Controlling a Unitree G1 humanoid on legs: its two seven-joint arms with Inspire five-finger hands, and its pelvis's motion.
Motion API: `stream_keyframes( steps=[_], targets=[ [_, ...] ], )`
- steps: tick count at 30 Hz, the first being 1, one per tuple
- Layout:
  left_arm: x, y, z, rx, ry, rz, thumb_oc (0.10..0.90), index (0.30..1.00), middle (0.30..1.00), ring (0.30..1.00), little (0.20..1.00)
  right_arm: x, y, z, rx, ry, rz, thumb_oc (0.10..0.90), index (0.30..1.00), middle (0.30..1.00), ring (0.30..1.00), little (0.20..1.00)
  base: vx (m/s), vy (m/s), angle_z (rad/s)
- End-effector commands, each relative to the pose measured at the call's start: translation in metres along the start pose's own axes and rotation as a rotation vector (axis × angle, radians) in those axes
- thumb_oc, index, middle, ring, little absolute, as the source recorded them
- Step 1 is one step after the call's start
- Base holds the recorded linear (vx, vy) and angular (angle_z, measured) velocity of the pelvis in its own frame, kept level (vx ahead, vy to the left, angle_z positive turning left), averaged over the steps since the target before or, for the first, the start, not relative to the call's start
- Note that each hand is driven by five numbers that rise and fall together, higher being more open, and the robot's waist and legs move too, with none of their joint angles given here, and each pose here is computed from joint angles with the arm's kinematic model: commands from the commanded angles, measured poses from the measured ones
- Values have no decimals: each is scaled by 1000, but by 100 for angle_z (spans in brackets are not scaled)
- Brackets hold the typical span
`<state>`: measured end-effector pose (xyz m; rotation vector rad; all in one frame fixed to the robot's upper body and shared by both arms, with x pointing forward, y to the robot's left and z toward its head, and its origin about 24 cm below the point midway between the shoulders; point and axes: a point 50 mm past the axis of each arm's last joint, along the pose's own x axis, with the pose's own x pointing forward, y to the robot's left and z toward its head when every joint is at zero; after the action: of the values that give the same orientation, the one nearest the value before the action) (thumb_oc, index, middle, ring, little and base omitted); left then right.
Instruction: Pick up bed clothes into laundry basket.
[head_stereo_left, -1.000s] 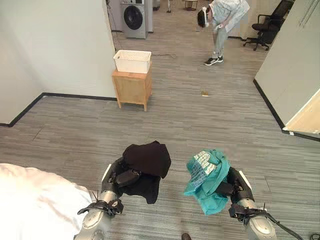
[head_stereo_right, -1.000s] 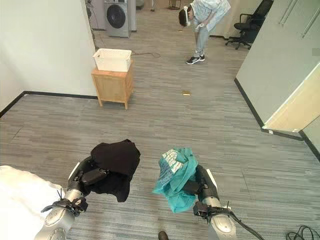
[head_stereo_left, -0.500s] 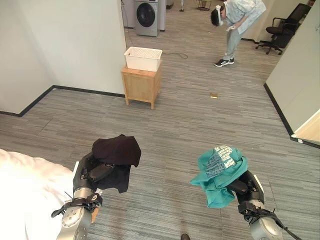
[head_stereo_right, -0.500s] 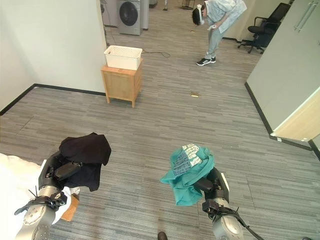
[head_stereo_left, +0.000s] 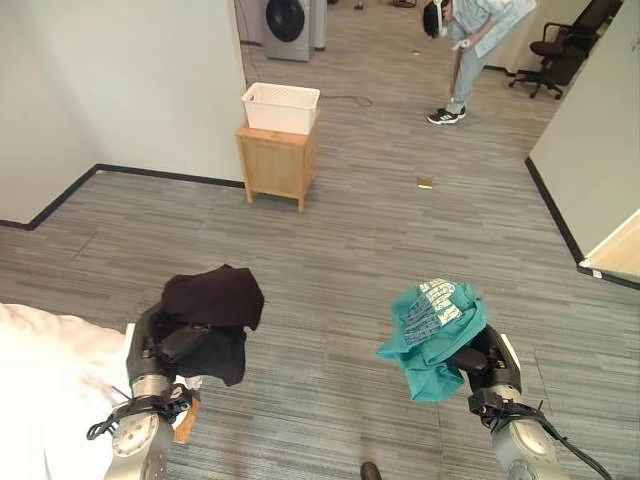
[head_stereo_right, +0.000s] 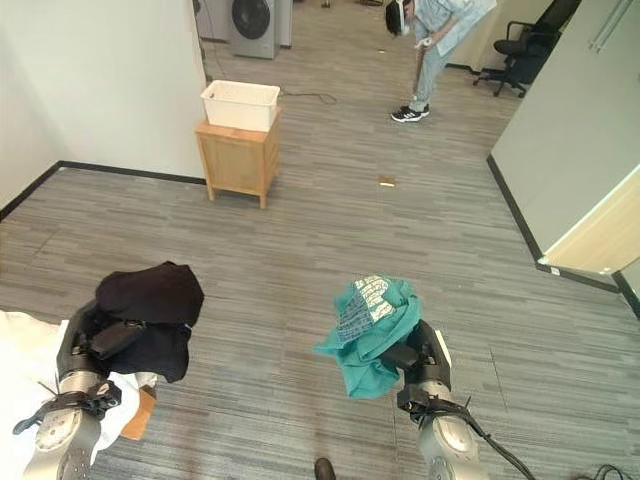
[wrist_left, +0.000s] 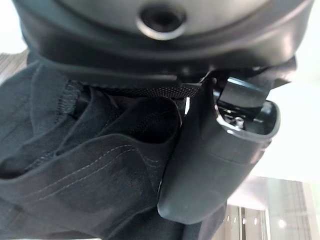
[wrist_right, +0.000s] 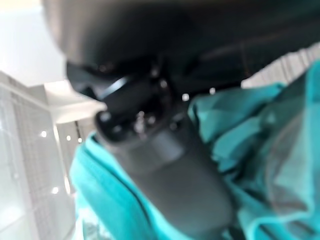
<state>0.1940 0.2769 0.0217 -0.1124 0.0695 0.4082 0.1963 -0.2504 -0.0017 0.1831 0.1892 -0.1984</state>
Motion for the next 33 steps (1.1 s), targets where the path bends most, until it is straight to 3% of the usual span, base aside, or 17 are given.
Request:
stream_keyframes(
  steps=[1,7,13,16,20,33],
  targets=[
    [22,-16,69,-12,-370,-88,400,300,300,300,300,10,1,85,31,-442,13,400,300,300,300,300,84,202,-22],
    [29,-50,88,59,-440,-266,400,300,300,300,300,11,10,83,35,-447,36,400,300,300,300,300,110,95,-46],
    [32,-82,98,34,-480,-411,400,300,300,300,300,5,-1,76,77,-438,-5,400,300,300,300,300,614,-223,-35],
    [27,-80,103,24,-507,-416,400,300,300,300,300,3,-8,71,78,-411,-22,400,300,300,300,300,579,-393,108],
    [18,-63,126,-164,-617,-373,400,300,300,300,300,2,-30,84,87,-464,-75,400,300,300,300,300,495,-464,65],
    [22,-15,119,-150,-627,-106,400,300,300,300,300,9,-39,87,71,-443,-104,400,300,300,300,300,333,-169,14]
  ],
)
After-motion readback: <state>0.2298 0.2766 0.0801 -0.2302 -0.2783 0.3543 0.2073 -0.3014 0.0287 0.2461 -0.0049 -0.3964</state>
